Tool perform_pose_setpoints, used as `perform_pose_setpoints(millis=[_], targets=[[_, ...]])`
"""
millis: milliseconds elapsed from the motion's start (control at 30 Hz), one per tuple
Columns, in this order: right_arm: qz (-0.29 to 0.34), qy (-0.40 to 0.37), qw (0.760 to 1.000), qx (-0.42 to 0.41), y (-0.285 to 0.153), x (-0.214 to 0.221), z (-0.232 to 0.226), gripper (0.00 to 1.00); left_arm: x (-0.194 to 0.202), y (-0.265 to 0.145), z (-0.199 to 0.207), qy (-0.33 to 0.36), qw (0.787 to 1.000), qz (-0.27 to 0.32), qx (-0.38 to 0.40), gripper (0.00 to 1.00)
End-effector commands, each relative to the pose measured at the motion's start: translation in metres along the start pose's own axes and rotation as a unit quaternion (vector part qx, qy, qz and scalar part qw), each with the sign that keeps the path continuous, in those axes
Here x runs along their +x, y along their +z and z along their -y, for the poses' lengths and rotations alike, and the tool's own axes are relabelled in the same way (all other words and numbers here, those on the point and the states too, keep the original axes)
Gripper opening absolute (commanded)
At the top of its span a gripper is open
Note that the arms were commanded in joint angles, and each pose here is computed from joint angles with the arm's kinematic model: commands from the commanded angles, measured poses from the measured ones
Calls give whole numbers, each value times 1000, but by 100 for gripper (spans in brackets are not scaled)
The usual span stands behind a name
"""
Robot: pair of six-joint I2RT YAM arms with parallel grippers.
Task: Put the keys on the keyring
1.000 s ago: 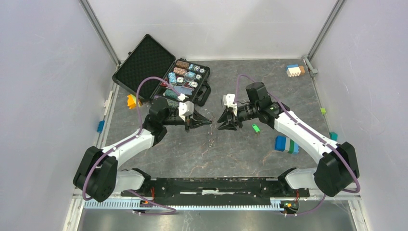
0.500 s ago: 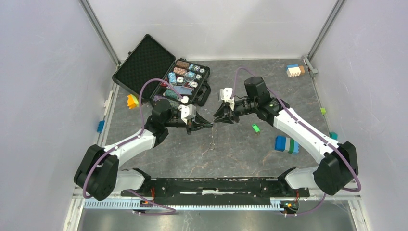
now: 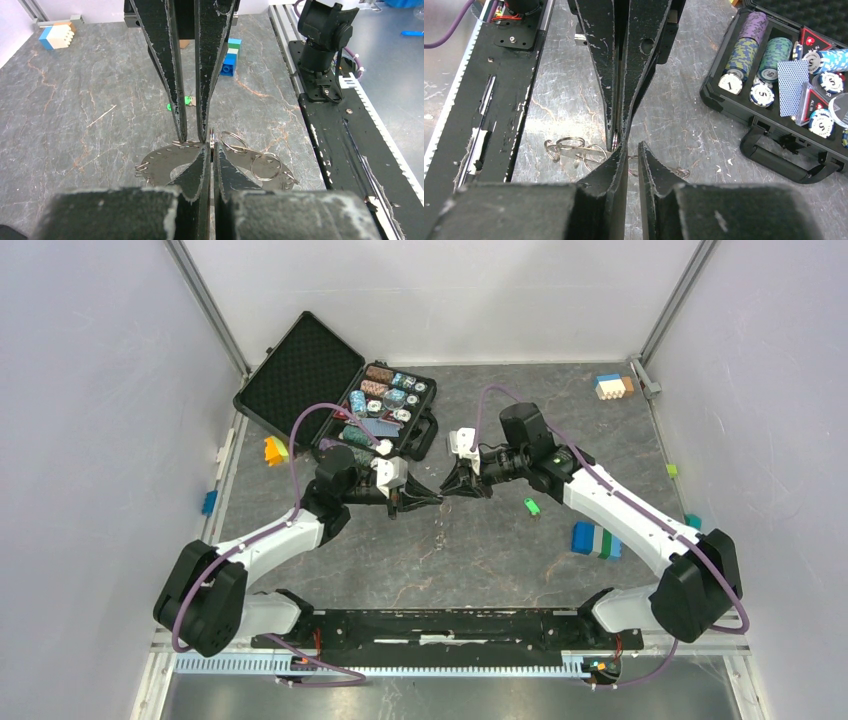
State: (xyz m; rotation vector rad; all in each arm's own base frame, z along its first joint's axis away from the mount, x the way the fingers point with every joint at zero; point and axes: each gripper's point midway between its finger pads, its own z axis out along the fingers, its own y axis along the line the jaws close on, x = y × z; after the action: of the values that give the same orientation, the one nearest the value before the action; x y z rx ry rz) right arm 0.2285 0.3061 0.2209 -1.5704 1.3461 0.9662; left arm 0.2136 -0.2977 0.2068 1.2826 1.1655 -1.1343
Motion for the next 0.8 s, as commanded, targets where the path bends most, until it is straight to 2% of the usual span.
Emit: perform_pose_setpoints(millis=[0, 300, 600, 767], targets=[[-5, -9, 1000, 0, 2, 2, 1, 19, -10, 1, -6, 40, 999, 12, -6, 2], [-23, -51, 998, 39, -17, -13, 7, 35, -11, -3, -5, 51, 999, 13, -11, 2], [-11, -57, 998, 15, -19, -18, -6, 37, -13, -4, -8, 52, 998, 17, -14, 2], [3, -38, 999, 1, -11, -16, -7, 33, -19, -2, -10, 49, 998, 24, -16, 2]])
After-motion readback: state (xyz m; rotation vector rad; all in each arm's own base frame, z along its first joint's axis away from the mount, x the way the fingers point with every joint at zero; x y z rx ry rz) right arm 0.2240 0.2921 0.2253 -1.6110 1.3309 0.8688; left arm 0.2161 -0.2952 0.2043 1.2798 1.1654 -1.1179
